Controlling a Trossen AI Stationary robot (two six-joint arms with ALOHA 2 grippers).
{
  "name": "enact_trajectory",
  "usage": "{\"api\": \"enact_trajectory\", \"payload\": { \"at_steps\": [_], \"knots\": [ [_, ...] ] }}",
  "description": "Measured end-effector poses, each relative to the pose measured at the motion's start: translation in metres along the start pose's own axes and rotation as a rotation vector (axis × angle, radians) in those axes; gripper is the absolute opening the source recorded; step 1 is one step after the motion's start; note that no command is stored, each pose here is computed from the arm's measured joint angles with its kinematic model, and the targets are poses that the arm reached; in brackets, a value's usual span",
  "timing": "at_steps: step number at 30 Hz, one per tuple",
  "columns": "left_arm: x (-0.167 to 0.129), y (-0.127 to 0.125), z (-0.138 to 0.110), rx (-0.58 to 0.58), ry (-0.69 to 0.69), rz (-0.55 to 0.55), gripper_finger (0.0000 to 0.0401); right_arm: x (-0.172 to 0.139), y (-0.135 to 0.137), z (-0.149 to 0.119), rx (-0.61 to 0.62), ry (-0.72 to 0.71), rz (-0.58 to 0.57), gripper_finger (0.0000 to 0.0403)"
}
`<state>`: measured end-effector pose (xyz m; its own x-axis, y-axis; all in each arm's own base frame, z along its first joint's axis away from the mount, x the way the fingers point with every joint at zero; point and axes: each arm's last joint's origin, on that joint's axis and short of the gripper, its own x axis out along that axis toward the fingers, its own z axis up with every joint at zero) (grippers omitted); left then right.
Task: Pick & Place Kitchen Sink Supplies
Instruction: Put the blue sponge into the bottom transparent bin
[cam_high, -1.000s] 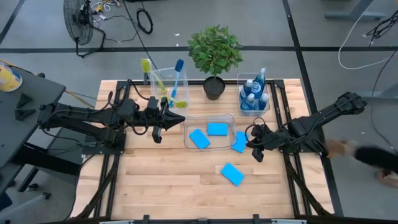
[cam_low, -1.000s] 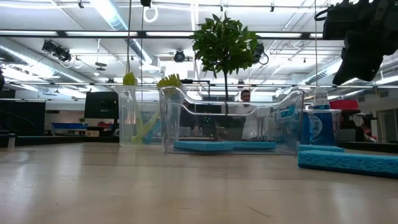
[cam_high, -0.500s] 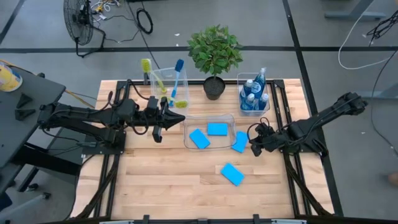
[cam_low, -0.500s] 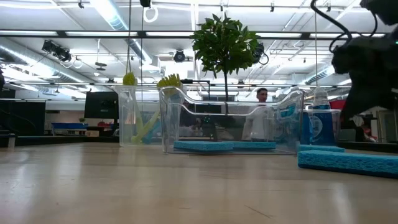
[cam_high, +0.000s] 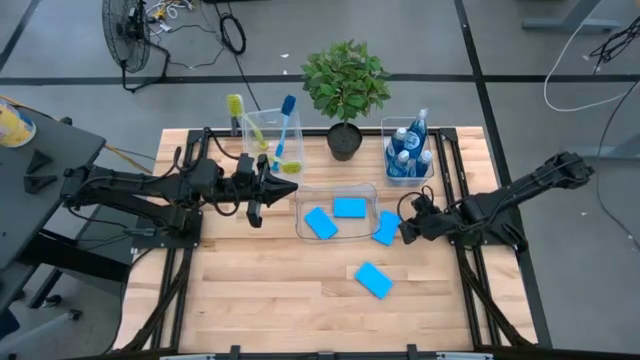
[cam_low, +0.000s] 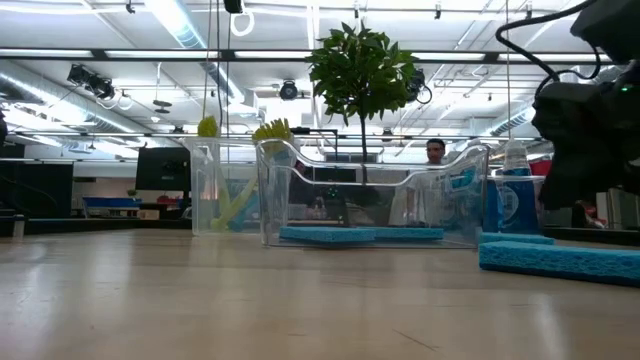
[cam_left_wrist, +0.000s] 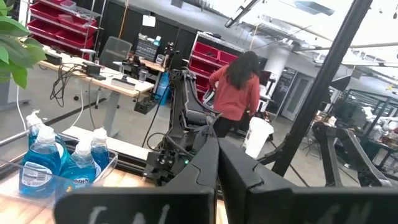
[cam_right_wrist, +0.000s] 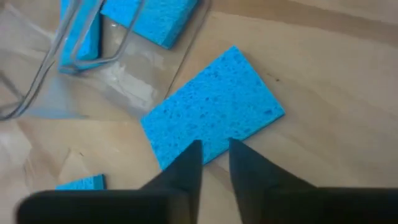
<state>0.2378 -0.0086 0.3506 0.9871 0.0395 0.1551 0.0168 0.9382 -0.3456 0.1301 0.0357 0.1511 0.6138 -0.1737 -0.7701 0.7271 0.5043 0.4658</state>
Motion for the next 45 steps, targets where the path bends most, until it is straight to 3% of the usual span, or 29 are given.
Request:
{"api": "enact_trajectory", "payload": {
  "at_steps": [8, 14, 26, 45],
  "knots": [
    [0.0, 0.0, 0.0, 0.0, 0.0, 0.0, 0.0014, 0.003, -0.003, 0.005, 0.109, 0.048, -0.016, 0.0188],
    [0.0, 0.0, 0.0, 0.0, 0.0, 0.0, 0.0014, 0.004, -0.005, 0.01, 0.144, 0.037, -0.031, 0.0235],
    [0.0, 0.0, 0.0, -0.001, 0.0, 0.0, 0.0014, 0.022, -0.014, 0.008, 0.225, 0.031, 0.043, 0.0245],
    [0.0, 0.0, 0.0, -0.001, 0.0, 0.001, 0.0014, 0.033, -0.023, 0.01, 0.237, 0.014, -0.036, 0.0245]
  ]
}}
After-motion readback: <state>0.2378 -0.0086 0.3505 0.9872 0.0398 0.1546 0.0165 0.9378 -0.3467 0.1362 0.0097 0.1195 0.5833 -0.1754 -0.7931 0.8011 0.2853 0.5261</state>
